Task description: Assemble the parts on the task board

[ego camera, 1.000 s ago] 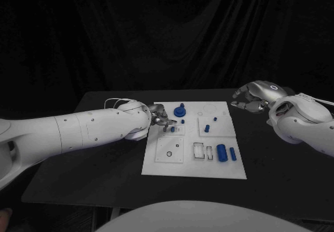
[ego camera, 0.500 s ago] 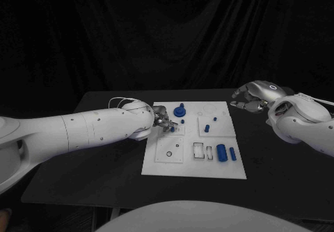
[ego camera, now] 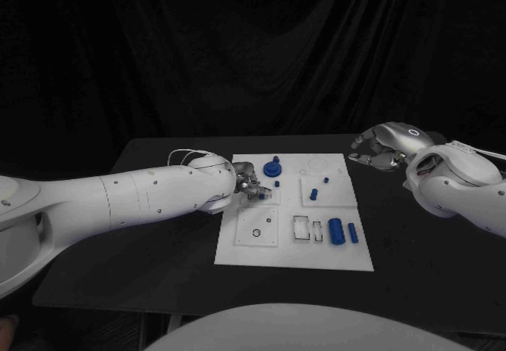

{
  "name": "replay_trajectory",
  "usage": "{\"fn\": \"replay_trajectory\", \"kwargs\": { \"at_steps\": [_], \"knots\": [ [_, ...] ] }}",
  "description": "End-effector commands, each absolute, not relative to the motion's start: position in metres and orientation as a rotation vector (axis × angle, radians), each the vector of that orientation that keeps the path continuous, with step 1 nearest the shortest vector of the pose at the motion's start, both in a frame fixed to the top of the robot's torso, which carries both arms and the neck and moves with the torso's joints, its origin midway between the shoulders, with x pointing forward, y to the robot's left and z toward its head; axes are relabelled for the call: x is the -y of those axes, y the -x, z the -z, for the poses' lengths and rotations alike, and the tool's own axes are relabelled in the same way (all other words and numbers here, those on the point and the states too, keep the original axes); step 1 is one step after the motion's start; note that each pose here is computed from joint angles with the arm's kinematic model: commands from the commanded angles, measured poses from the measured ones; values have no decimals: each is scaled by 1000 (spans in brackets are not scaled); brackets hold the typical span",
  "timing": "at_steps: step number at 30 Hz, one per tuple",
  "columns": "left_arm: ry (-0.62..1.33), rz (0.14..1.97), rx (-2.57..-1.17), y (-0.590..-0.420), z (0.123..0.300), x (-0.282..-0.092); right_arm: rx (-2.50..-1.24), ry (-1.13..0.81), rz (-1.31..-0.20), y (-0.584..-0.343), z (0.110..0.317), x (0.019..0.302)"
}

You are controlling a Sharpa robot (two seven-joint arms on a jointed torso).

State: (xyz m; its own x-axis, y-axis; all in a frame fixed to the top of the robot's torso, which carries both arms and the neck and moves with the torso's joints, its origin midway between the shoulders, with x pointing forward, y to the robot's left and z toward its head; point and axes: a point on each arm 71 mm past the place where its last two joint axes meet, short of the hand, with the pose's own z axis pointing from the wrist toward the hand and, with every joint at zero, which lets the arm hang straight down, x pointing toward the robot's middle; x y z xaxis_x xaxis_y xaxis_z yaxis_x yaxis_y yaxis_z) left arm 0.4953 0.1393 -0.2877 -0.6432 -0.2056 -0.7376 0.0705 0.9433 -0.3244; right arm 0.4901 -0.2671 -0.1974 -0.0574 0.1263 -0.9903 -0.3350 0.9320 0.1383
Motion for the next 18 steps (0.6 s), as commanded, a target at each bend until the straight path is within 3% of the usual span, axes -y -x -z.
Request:
{"fn": "replay_trajectory", "kwargs": {
  "at_steps": [1,18],
  "knots": [
    [87,434,-2228,-496,290,-137,-1594,157,-366,-490,199,267],
    [92,421,-2238,-497,297,-137,-1598,159,-365,-490,199,267]
  ]
}}
